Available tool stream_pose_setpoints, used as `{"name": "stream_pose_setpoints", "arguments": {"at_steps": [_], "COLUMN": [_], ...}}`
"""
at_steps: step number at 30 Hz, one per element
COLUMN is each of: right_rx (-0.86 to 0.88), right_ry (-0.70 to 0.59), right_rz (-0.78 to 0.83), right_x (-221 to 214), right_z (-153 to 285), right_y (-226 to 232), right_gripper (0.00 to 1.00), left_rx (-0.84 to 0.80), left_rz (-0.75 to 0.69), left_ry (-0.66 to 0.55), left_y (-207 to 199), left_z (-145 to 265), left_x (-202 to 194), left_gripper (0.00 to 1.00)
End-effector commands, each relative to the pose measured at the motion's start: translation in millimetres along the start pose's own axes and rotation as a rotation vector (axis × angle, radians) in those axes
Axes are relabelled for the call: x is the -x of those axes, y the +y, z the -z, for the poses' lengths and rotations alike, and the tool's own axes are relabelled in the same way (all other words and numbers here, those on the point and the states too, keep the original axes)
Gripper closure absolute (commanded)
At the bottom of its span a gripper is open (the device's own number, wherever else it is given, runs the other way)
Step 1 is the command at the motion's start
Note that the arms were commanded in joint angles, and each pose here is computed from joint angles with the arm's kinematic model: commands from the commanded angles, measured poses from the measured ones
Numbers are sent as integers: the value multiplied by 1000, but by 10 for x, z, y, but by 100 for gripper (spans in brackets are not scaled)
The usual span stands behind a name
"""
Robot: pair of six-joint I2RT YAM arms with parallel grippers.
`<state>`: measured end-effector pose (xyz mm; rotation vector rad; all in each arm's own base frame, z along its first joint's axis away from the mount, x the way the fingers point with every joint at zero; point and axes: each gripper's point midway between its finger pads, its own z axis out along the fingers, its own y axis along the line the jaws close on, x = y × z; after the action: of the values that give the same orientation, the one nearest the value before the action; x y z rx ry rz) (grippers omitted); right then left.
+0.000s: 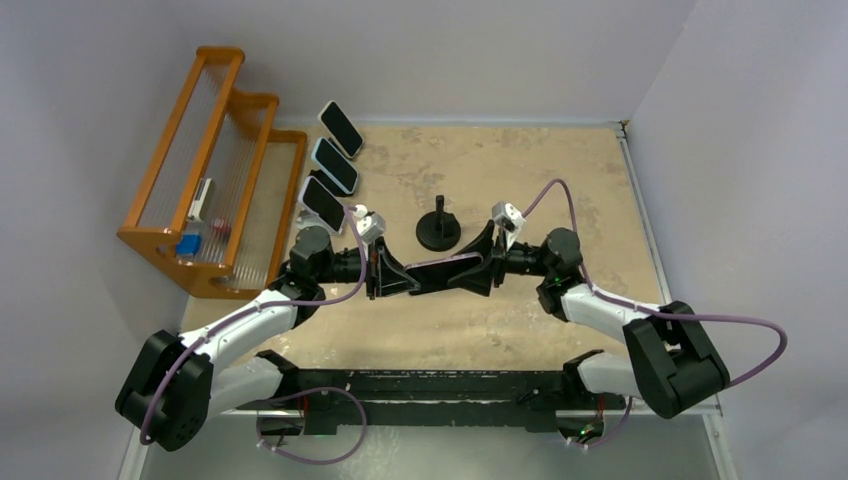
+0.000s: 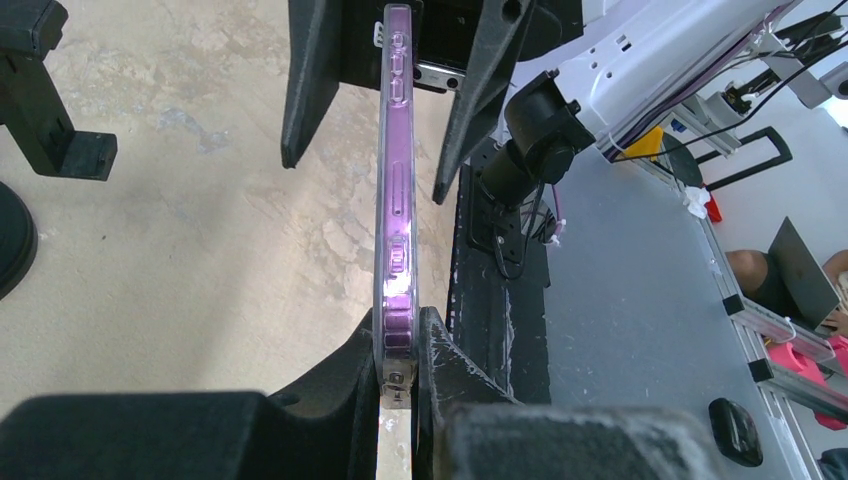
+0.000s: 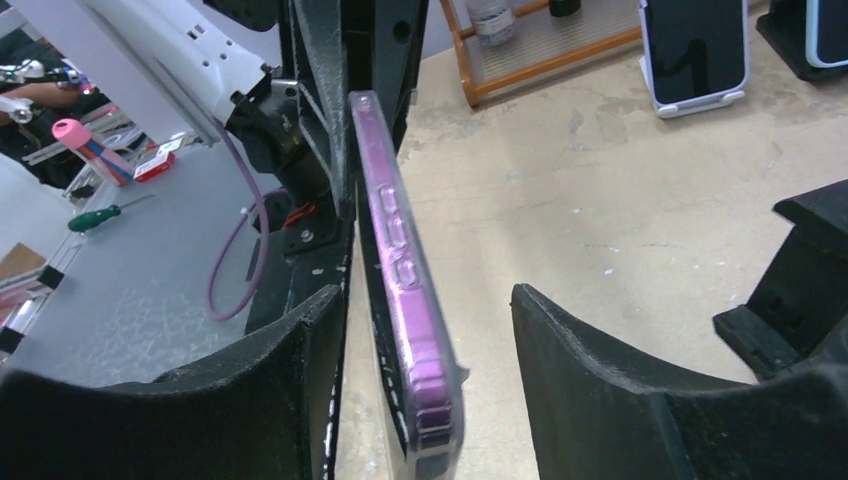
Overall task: Place the phone on the phone stand
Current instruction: Pick up the phone at the center of the board.
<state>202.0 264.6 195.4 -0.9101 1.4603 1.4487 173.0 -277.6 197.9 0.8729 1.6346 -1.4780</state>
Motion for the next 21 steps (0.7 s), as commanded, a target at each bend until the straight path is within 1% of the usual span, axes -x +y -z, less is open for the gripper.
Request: {"name": "stream_pose_setpoints", "arguments": {"at_steps": [1, 8, 11, 12, 14, 15, 21], "right_rx": [79, 120, 123, 124, 122, 118, 89], "right_ry": [-21, -26, -24, -24, -25, -27, -32], "right_rz": [34, 17, 13, 13, 13, 13, 13], "right_x": [-8, -74, -84, -82, -81, -79, -81], "right_z": [44, 82, 85, 88, 93, 97, 112], "right_y": [193, 303, 306, 308, 317, 316, 282], "right_gripper": [35, 35, 41, 44, 55, 57, 57], "left_rx": [-58, -49, -52, -52, -51, -51, -47], "left_rz": [-147, -145, -144, -143, -141, -140, -141], "left_ry": [-73, -71, -69, -68, -66, -66, -64], "left_y": [-167, -173, -179, -178, -175, -176, -182], "left_z": [-31, -15, -16, -15, -14, -13, -4], "left_x": [376, 366, 366, 361, 353, 351, 354], "left_gripper": [100, 100, 100, 100, 100, 100, 100]}}
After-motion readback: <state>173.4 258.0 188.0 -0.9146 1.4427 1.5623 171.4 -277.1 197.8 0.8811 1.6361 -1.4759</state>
